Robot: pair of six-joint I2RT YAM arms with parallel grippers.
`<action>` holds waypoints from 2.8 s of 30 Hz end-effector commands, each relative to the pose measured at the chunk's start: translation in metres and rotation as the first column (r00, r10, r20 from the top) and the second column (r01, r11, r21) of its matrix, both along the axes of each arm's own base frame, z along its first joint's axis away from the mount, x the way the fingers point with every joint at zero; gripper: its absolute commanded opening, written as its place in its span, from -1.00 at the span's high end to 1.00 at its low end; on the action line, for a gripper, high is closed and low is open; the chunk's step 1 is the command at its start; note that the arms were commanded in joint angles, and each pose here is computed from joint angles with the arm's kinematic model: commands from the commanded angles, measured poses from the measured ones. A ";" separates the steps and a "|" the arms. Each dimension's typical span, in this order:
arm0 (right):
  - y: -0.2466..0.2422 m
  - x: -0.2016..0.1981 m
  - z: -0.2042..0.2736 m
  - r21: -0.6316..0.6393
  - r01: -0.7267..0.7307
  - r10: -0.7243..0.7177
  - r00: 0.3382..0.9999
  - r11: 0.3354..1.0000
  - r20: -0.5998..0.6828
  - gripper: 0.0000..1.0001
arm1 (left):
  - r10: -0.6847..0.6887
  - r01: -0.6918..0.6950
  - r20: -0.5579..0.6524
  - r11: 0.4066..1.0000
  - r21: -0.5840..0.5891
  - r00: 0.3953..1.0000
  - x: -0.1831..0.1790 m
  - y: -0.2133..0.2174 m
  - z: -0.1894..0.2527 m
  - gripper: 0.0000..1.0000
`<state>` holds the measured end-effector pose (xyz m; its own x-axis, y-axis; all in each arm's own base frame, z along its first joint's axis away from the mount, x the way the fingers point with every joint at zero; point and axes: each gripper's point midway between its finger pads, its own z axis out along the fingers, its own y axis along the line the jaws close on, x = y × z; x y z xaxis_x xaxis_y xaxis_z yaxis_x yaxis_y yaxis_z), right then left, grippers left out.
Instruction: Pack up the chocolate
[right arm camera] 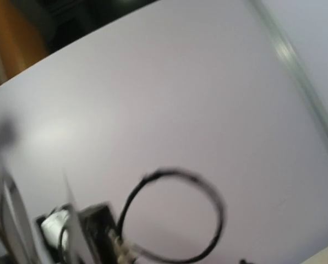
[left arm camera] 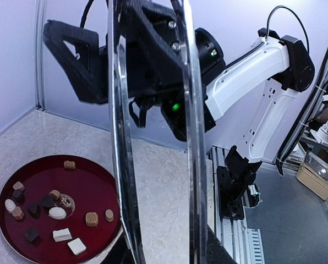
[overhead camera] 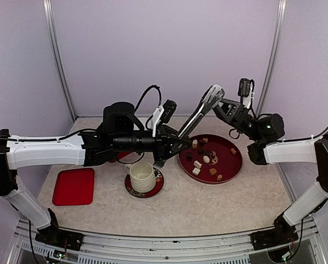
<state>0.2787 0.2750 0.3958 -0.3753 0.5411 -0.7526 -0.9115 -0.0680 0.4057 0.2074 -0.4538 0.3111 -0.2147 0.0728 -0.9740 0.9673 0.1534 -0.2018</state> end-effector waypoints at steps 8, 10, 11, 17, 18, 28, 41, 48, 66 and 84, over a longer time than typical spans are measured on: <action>-0.105 0.067 -0.045 -0.352 0.449 -0.515 0.849 0.821 -0.119 -0.39 | 0.184 -0.181 0.007 0.956 0.230 0.983 0.042 0.016 -0.031 0.38; -0.116 0.067 -0.058 -0.414 0.473 -0.560 0.821 0.777 -0.114 -0.40 | 0.235 -0.227 0.008 0.929 0.292 0.972 0.057 0.023 -0.043 0.38; -0.121 0.064 -0.060 -0.429 0.486 -0.578 0.809 0.761 -0.106 -0.42 | 0.259 -0.247 0.008 0.913 0.326 0.966 0.063 0.026 -0.049 0.37; -0.134 0.054 -0.089 -0.498 0.486 -0.612 0.782 0.718 -0.118 -0.44 | 0.384 -0.353 0.051 0.782 0.513 0.922 0.102 0.042 -0.087 0.36; -0.135 0.054 -0.092 -0.508 0.487 -0.616 0.780 0.710 -0.114 -0.44 | 0.394 -0.360 0.056 0.765 0.534 0.918 0.106 0.043 -0.092 0.35; -0.139 0.050 -0.105 -0.559 0.496 -0.634 0.770 0.665 -0.071 -0.45 | 0.397 -0.301 0.016 0.669 0.679 0.918 0.119 0.033 -0.143 0.26; -0.142 0.042 -0.125 -0.601 0.490 -0.639 0.768 0.631 -0.046 -0.45 | 0.351 -0.187 -0.031 0.571 0.799 0.936 0.104 0.025 -0.181 0.19; -0.141 0.038 -0.134 -0.618 0.479 -0.634 0.772 0.623 -0.041 -0.45 | 0.343 -0.114 -0.070 0.488 0.866 0.937 0.089 0.028 -0.205 0.10; -0.142 0.034 -0.142 -0.625 0.479 -0.635 0.772 0.616 -0.034 -0.45 | 0.371 -0.060 -0.097 0.390 0.919 0.923 0.080 0.027 -0.228 0.10; -0.143 0.031 -0.143 -0.623 0.483 -0.636 0.771 0.615 -0.028 -0.45 | 0.369 -0.039 -0.110 0.373 0.927 0.923 0.071 0.018 -0.244 0.15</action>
